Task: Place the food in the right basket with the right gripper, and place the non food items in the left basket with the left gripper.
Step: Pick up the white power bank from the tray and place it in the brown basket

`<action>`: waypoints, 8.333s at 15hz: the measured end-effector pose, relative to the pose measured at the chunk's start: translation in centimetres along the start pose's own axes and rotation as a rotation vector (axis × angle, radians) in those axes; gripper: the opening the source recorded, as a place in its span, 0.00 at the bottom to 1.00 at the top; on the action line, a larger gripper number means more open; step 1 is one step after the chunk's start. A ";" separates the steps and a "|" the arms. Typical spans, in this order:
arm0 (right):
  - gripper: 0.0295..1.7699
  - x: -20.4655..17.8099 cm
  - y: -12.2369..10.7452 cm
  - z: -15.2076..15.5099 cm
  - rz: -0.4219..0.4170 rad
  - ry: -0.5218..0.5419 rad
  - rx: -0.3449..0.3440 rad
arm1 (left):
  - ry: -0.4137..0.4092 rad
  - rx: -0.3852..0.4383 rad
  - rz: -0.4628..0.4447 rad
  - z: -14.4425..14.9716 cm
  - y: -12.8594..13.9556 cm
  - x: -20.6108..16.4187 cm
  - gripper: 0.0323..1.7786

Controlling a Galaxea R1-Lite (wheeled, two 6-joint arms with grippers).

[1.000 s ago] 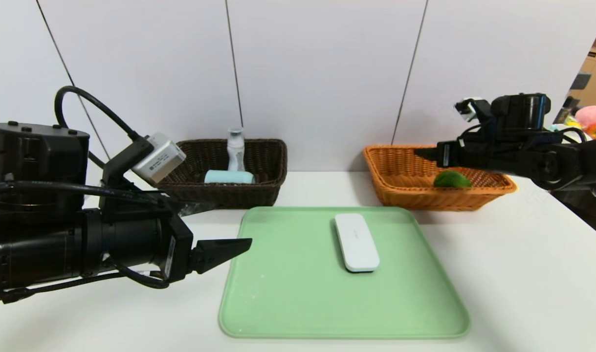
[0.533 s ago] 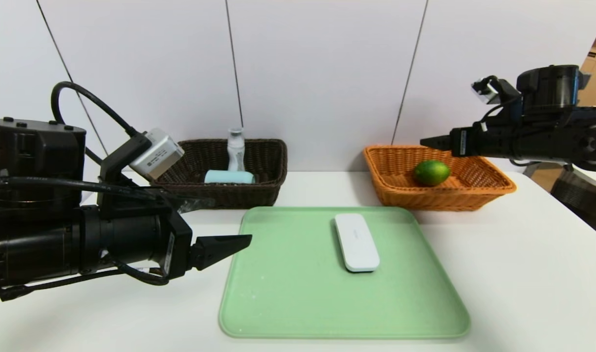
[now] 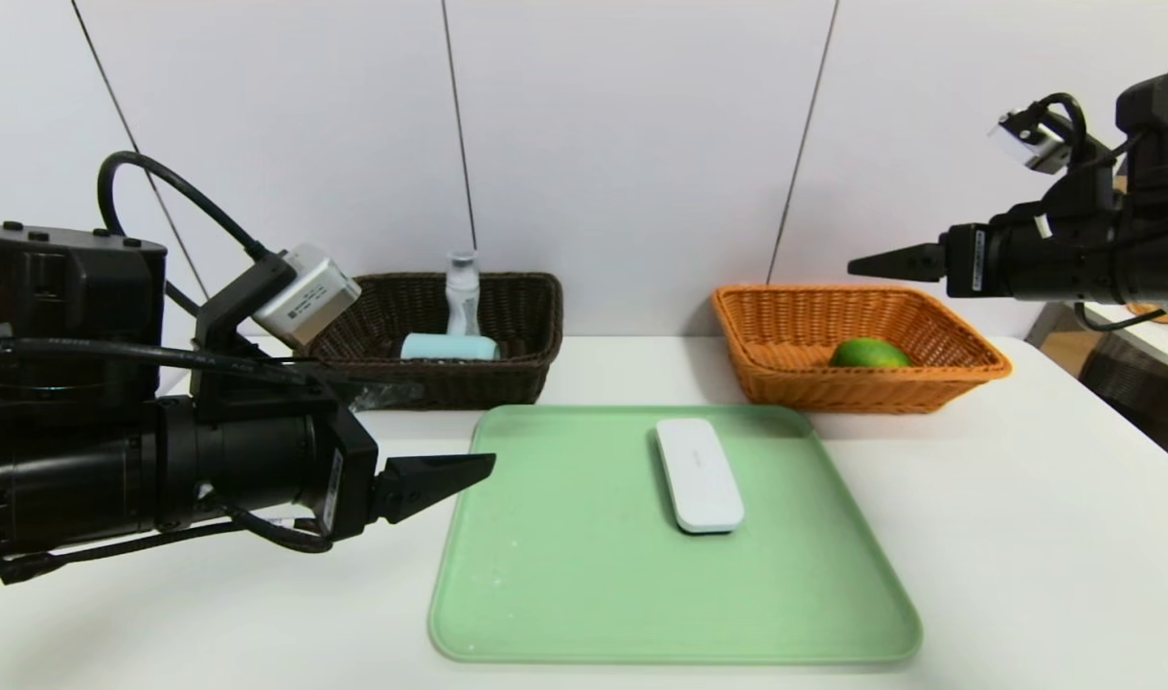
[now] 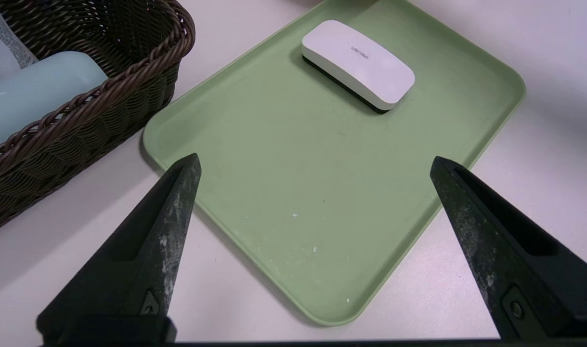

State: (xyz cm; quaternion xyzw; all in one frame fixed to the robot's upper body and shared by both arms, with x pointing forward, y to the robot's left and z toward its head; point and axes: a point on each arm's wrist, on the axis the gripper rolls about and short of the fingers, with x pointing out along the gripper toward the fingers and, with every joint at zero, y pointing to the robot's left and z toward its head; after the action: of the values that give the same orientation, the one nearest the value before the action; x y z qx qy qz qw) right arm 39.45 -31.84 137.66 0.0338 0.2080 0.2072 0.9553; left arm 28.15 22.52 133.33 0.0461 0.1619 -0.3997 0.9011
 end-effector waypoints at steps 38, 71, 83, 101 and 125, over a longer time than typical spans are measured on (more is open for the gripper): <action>0.96 -10.9 5.1 -11.0 0.156 0.227 -0.017 | 0.048 0.004 0.359 -1.3 -9.8 18.0 0.95; 0.96 -10.9 5.1 -12.0 0.159 0.252 -0.007 | 0.002 -0.067 0.538 -4.2 -14.6 27.0 0.95; 0.96 -10.8 5.1 -12.2 0.160 0.261 -0.003 | 0.049 -0.086 0.603 -3.2 -12.1 28.7 0.95; 0.96 -10.7 5.0 -12.1 0.160 0.259 -0.003 | 0.205 -0.188 0.625 -3.1 -12.2 29.3 0.72; 0.96 -11.0 5.2 -12.1 0.167 0.250 -0.001 | 0.163 -0.238 0.578 9.7 -2.9 15.7 0.57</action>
State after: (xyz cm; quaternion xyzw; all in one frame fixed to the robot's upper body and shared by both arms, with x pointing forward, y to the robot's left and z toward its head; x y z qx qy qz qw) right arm 23.43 -31.90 131.63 0.0244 0.3216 0.2885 0.9015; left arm 38.33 7.40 137.41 0.0161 0.2592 -0.1006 0.9604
